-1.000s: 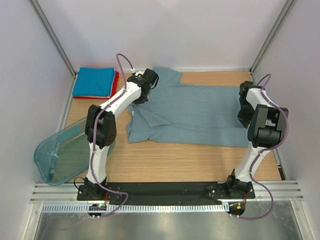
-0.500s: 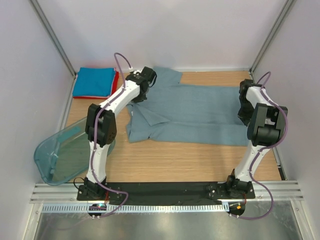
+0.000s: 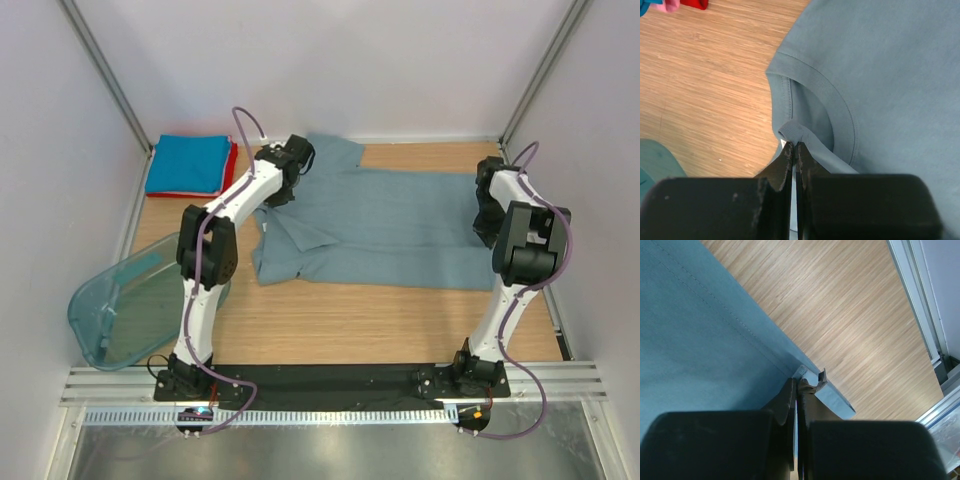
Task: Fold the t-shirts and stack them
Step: Fold the tshirt
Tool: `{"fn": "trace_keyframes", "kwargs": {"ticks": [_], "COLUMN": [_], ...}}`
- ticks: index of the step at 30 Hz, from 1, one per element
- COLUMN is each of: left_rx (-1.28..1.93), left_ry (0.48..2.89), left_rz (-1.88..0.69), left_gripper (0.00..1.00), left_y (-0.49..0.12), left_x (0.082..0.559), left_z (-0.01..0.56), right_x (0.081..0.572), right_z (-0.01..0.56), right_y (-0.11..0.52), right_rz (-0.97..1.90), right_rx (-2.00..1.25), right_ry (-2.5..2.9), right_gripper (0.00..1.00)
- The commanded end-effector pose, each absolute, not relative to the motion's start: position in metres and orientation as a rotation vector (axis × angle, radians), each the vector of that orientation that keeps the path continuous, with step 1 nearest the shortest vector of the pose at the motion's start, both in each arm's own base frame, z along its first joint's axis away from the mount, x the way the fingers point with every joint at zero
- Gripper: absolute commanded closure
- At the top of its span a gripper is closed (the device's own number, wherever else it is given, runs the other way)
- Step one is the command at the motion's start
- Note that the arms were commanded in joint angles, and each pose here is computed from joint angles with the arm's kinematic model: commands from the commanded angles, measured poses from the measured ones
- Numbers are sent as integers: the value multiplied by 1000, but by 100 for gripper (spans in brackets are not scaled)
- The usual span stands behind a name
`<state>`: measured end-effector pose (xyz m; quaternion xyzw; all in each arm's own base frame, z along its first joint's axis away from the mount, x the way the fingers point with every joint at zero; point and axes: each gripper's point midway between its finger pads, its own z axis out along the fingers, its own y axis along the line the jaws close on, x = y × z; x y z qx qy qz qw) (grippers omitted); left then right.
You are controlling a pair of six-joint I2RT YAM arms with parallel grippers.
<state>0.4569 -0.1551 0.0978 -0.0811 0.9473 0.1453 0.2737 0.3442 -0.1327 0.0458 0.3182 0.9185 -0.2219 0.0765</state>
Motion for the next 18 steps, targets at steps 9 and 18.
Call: {"fn": "trace_keyframes", "kwargs": {"ticks": [9,18], "left_rx": [-260,-256], "left_ry": [2450,2522], "left_rz": [244,192], "left_gripper": [59,46], "left_y": [-167,-144], "left_x": [485,410], "left_z": [153,192], "right_x": [381,297], "right_z": [69,96], "right_y": [-121,-96], "right_rz": [-542,-383], "right_rx": [999,1434], "right_ry": [2650,2656], "right_gripper": [75,48]}}
